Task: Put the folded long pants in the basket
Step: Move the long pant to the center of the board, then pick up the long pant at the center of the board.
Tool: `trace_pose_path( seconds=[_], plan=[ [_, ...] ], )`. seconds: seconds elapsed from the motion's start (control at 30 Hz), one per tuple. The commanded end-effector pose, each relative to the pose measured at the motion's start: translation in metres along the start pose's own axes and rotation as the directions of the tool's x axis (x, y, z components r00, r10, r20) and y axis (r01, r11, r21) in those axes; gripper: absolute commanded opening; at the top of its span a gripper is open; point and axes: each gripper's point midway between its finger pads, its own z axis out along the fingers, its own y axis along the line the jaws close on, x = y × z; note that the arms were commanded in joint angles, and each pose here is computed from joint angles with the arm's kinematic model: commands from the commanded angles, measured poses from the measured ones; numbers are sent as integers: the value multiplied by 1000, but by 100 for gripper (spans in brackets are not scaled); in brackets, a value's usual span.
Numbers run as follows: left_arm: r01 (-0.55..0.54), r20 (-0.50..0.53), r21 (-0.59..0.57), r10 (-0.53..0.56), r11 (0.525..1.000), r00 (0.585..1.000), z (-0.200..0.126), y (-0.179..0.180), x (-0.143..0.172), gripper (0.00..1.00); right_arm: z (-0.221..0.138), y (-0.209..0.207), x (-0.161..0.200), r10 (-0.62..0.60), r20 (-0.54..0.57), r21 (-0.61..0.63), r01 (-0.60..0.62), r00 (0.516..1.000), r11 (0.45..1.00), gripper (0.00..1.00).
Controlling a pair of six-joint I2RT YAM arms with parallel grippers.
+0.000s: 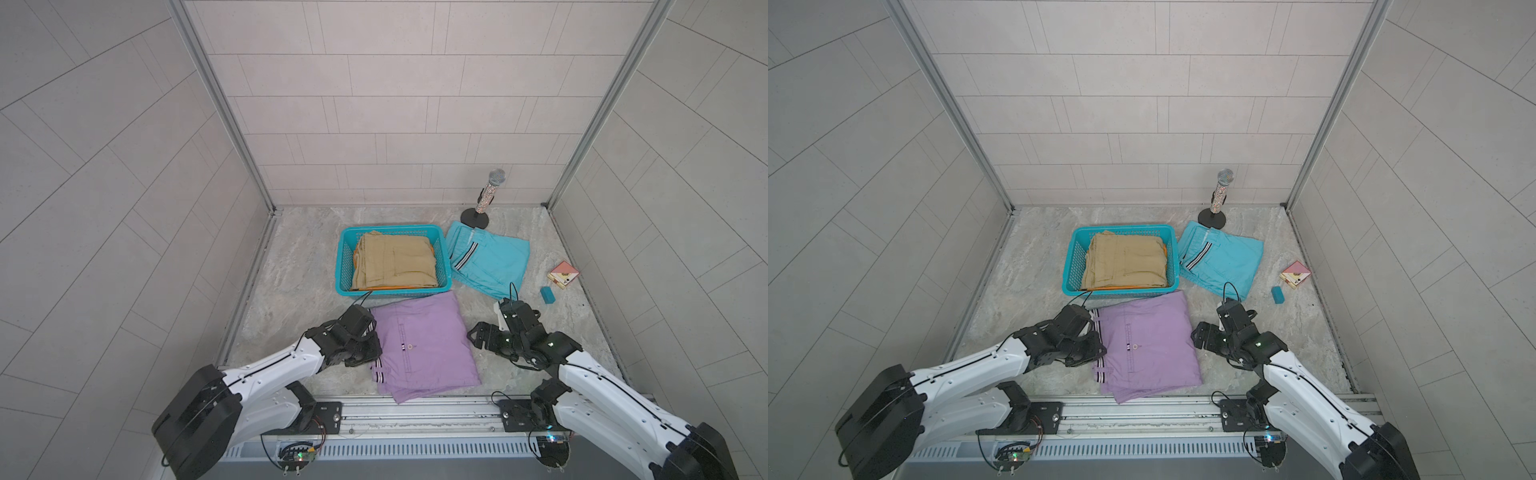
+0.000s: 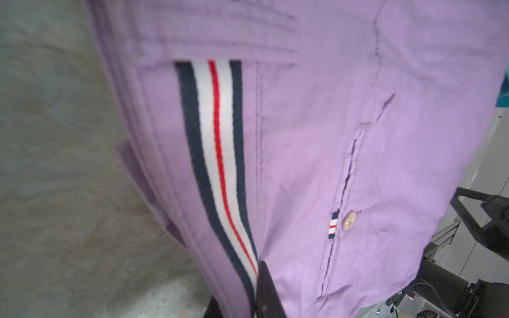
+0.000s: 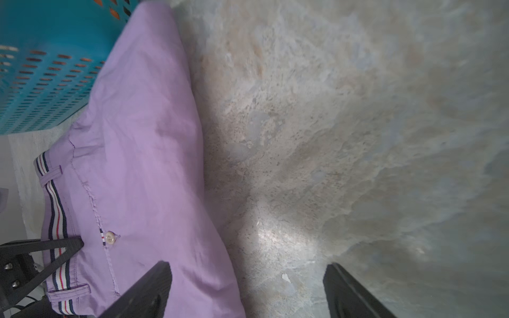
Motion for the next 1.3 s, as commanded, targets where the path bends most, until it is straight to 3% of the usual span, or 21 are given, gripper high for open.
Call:
trace_pose_path(
  seconds=[0.0, 0.07, 0.1, 0.2, 0.33, 0.43, 0.53, 0.73, 0.87, 0.97, 1.07, 1.1, 1.27],
  plan=[
    [-16, -82, -22, 14, 1000, 997, 10, 11, 15, 0, 10, 27, -7, 5, 15, -150, -3, 1000, 989, 91],
    [-11, -94, -21, 9, 1000, 996, 13, 11, 15, 0, 17, 33, -6, -4, -1, -184, 4, 1000, 983, 92],
    [-8, -96, -25, 6, 1000, 995, 14, 11, 15, 9, 20, 37, -5, -14, -11, -198, 11, 1000, 980, 92],
    [0, -99, -47, -4, 999, 995, 15, 17, 16, 61, 28, 44, -7, -49, -31, -204, 42, 998, 978, 92],
    [10, -80, -59, -14, 998, 997, 10, 23, 15, 91, 40, 48, -8, -83, -76, -179, 68, 994, 981, 90],
    [20, -64, -42, -23, 999, 998, 8, 22, 13, 98, 48, 42, -8, -87, -91, -147, 73, 992, 986, 86],
    [33, -74, -22, -35, 999, 997, 14, 22, 16, 99, 54, 38, -4, -87, -96, -138, 73, 992, 988, 70],
    [88, -151, 7, -86, 996, 985, 41, 31, 31, 95, 57, 40, 3, -105, -102, -132, 91, 989, 987, 32],
    [91, -219, -19, -93, 996, 971, 53, 38, 41, 87, 57, 44, 7, -125, -96, -126, 113, 988, 986, 17],
    [104, -246, -26, -107, 994, 963, 62, 42, 46, 64, 56, 48, 9, -138, -95, -123, 126, 986, 984, 10],
    [102, -256, -48, -111, 994, 960, 66, 48, 48, 13, 53, 49, 7, -140, -81, -116, 130, 987, 985, 6],
    [100, -262, -64, -113, 993, 958, 65, 51, 50, 0, 50, 50, 5, -143, -73, -114, 135, 987, 984, 5],
    [46, -229, -59, -58, 997, 972, 44, 30, 34, 0, 29, 58, 0, -160, -35, -126, 155, 986, 980, 2]
  ],
)
